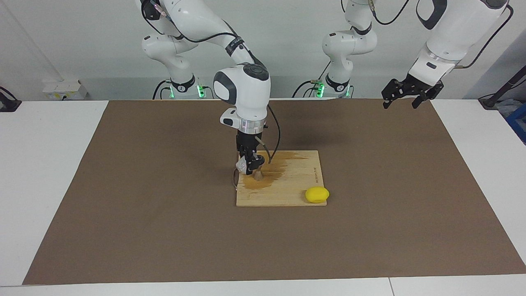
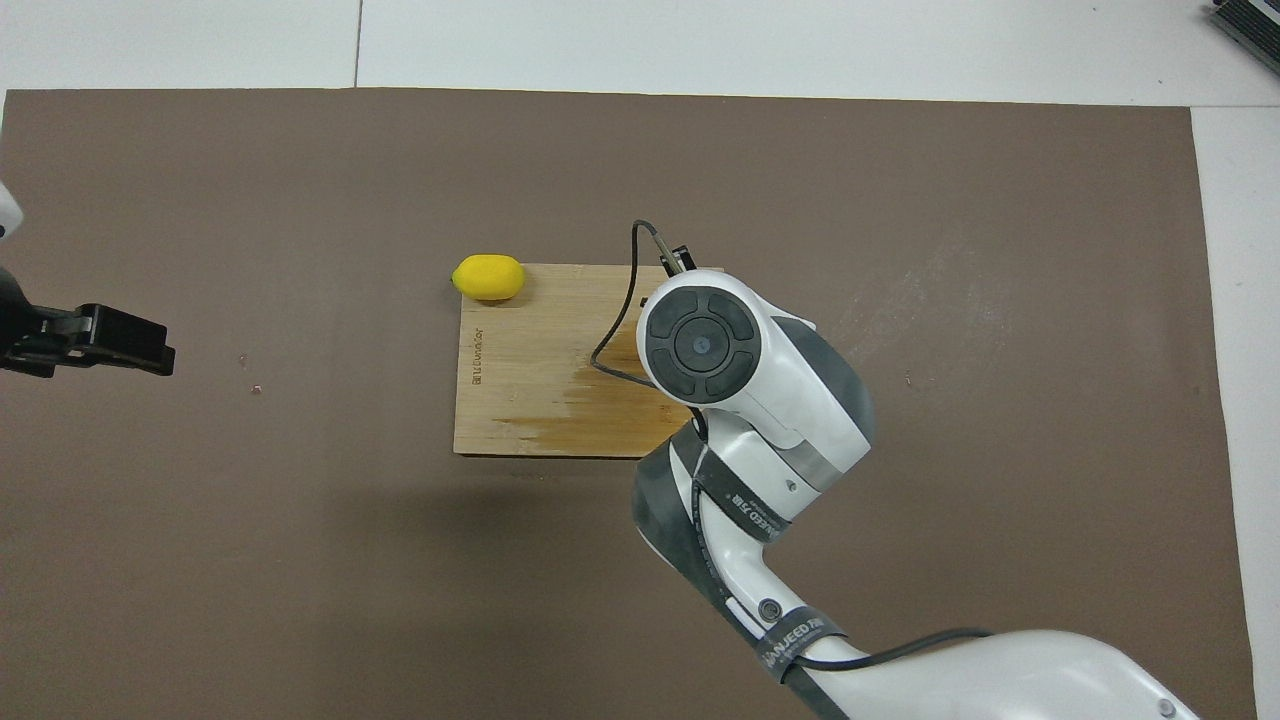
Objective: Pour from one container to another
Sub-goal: 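Hold the tilted glass cup over the metal cup with the right gripper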
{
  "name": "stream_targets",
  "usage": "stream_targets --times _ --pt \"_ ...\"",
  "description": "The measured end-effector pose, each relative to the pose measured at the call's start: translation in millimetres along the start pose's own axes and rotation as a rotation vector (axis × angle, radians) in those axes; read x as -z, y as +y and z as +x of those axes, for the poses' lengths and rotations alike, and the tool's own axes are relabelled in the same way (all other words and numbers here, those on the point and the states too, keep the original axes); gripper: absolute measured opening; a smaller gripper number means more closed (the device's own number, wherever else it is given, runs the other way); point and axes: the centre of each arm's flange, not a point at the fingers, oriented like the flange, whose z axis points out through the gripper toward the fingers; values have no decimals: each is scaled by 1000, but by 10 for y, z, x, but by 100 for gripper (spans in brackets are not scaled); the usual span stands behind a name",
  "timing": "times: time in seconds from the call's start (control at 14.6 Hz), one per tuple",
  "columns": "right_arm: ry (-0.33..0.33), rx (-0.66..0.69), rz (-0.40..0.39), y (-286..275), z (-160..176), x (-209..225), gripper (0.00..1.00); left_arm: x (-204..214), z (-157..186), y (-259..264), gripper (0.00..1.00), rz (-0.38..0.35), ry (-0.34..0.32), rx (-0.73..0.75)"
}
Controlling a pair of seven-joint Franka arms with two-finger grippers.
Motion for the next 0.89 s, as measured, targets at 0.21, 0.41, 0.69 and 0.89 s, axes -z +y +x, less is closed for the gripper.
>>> stream_targets --times 0.21,0.41,0.69,0.89 --pt "1 -3 1 -5 16 1 51 36 -25 17 100 -6 7 -2" --pt "-3 -9 0 -12 36 4 51 35 -25 24 100 -6 7 -3" --pt "-75 -77 -15 -38 75 39 51 32 -29 20 100 -3 3 -3" --pt "-123 -133 -34 -48 165 32 51 29 -30 16 100 -1 2 -2"
